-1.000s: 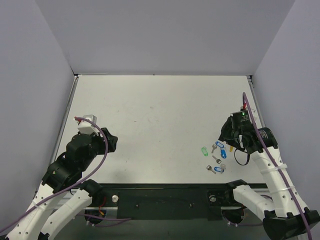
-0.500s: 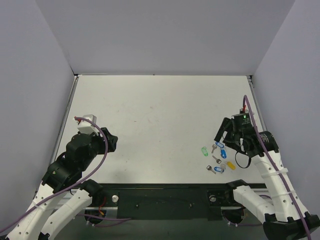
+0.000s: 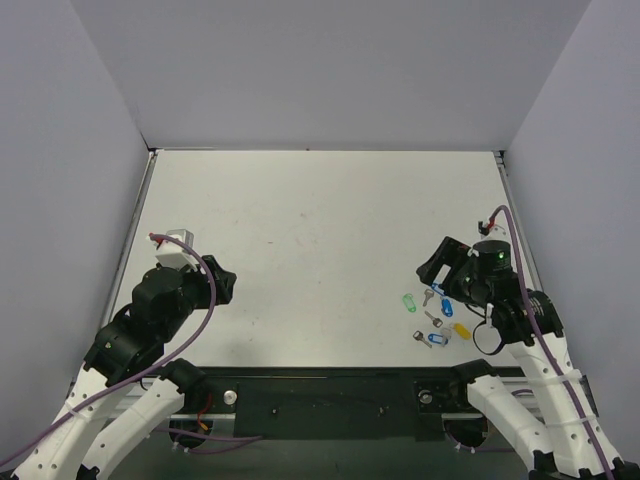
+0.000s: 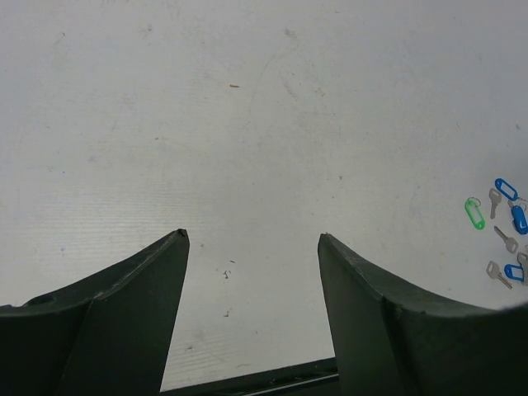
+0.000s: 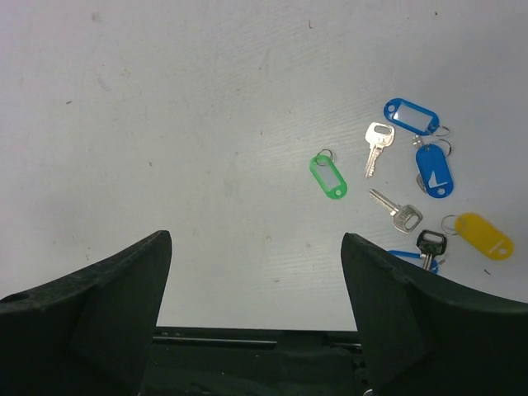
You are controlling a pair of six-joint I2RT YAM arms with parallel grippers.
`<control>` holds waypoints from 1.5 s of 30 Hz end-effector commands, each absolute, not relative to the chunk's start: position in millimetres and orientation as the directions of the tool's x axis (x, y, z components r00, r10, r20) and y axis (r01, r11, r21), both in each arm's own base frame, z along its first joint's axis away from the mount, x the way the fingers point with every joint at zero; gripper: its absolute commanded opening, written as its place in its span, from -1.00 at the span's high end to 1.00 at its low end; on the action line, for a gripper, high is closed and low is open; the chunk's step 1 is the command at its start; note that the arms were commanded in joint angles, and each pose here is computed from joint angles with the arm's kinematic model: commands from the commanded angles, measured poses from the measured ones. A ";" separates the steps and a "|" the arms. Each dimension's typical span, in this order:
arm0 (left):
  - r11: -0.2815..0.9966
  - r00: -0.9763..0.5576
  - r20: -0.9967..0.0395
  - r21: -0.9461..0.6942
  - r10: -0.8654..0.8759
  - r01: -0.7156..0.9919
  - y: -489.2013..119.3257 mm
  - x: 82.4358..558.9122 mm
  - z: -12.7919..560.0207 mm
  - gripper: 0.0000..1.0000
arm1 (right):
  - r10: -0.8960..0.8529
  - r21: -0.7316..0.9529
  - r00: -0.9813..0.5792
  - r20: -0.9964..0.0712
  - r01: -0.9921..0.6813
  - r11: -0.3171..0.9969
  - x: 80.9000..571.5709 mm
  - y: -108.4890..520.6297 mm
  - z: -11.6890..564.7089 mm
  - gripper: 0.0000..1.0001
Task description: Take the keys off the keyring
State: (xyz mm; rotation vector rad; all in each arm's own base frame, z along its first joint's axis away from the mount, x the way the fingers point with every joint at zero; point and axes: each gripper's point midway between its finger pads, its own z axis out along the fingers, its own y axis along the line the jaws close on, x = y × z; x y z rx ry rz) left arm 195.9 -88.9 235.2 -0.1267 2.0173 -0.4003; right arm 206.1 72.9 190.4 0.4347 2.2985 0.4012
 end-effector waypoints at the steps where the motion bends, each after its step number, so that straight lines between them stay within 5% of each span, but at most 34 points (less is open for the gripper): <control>1: 0.932 -0.423 -0.865 -0.345 -0.271 0.107 -91.1 200.8 246.4 -0.47 | 0.446 0.450 -0.585 -0.677 0.150 0.880 217.3 76.3 208.6 -0.60; 8: 0.933 -0.424 -0.864 -0.344 -0.271 0.107 -90.9 200.5 245.1 -0.47 | 0.499 0.384 -0.491 -0.714 0.320 0.866 222.8 43.3 208.8 -0.64; 20: 0.932 -0.420 -0.866 -0.345 -0.271 0.109 -90.9 200.5 245.7 -0.47 | 0.415 0.297 -0.486 -0.769 0.304 0.905 228.0 32.1 193.1 -0.93; 37: 0.929 -0.414 -0.868 -0.349 -0.272 0.120 -92.3 200.6 247.4 -0.47 | 0.340 0.246 -0.057 -0.939 0.578 0.778 252.5 -46.0 179.6 -1.00; 45: 0.929 -0.414 -0.869 -0.350 -0.272 0.124 -92.6 200.7 247.6 -0.46 | 0.235 0.081 -0.162 -0.958 0.635 0.768 266.7 -54.6 141.1 -1.00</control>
